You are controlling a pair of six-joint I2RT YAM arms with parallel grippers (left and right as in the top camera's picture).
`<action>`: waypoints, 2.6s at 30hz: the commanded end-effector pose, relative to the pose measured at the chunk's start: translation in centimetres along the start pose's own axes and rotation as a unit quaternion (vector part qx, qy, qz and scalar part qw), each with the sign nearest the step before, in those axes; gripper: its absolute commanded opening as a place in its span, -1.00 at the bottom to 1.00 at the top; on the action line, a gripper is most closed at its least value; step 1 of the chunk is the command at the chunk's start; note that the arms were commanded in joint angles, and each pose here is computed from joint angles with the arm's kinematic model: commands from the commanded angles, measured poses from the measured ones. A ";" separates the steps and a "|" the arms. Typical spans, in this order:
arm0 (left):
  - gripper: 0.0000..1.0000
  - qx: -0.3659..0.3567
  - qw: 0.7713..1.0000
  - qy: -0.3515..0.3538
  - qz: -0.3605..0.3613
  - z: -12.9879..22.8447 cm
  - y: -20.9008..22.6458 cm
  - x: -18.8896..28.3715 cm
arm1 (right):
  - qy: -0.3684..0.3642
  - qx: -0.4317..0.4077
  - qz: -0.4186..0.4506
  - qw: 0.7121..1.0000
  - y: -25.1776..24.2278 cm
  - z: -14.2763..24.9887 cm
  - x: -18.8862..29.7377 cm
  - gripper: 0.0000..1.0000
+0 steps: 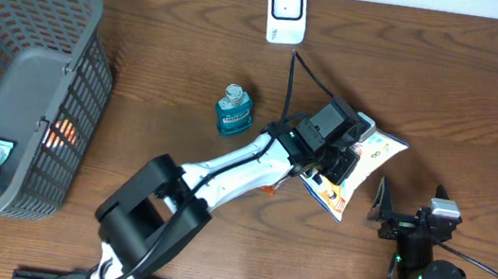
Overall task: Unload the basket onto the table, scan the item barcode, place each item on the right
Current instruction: 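Lift the cream snack bag and carry it toward the scanner, then hold the cream snack bag near the scanner, turning it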
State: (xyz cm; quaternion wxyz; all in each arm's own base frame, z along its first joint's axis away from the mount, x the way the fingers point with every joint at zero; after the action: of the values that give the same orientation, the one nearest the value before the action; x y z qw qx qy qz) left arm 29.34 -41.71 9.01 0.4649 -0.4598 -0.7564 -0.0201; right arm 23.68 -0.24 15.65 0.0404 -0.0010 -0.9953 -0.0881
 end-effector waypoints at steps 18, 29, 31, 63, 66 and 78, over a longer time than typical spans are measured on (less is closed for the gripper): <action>-0.85 0.095 0.957 -0.119 -0.248 -3.2 9.3 0.2 | 0.002 0.006 0.000 1.000 0.0 0.1 0.0 0.98; -0.85 0.109 0.923 -0.183 -0.322 -5.4 12.9 2.8 | 0.002 0.006 0.000 1.000 0.0 0.1 0.0 0.99; -0.85 0.115 0.919 -0.187 -0.326 -5.6 13.8 3.2 | 0.002 0.006 0.000 1.000 0.0 0.1 0.0 0.98; 0.46 0.058 0.959 -0.150 -0.233 -4.6 5.6 0.1 | 0.002 0.006 0.000 1.000 0.0 0.1 0.0 0.98; 0.48 0.027 0.968 -0.145 -0.204 -5.2 4.0 0.9 | 0.002 0.006 0.000 1.000 0.0 0.1 0.0 0.99; -0.85 0.042 0.950 -0.123 -0.284 -5.1 6.3 9.8 | 0.002 0.006 0.000 1.000 0.0 0.1 0.0 0.99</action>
State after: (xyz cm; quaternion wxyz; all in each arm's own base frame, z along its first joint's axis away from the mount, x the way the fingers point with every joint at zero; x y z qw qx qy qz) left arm 34.10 -36.36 15.35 0.3705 -0.2468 -0.8938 -0.0554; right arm 23.68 -0.25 15.65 0.0403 -0.0012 -0.9953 -0.0881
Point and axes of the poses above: each gripper's point midway between its finger pads, its own x axis back along the fingers, its own y axis along the line the jaws close on, z = x × y, the point moved 1 cm from there along x, back along the fingers, and after that the axes turned 5 degrees about -x, right-handed, at the moved point
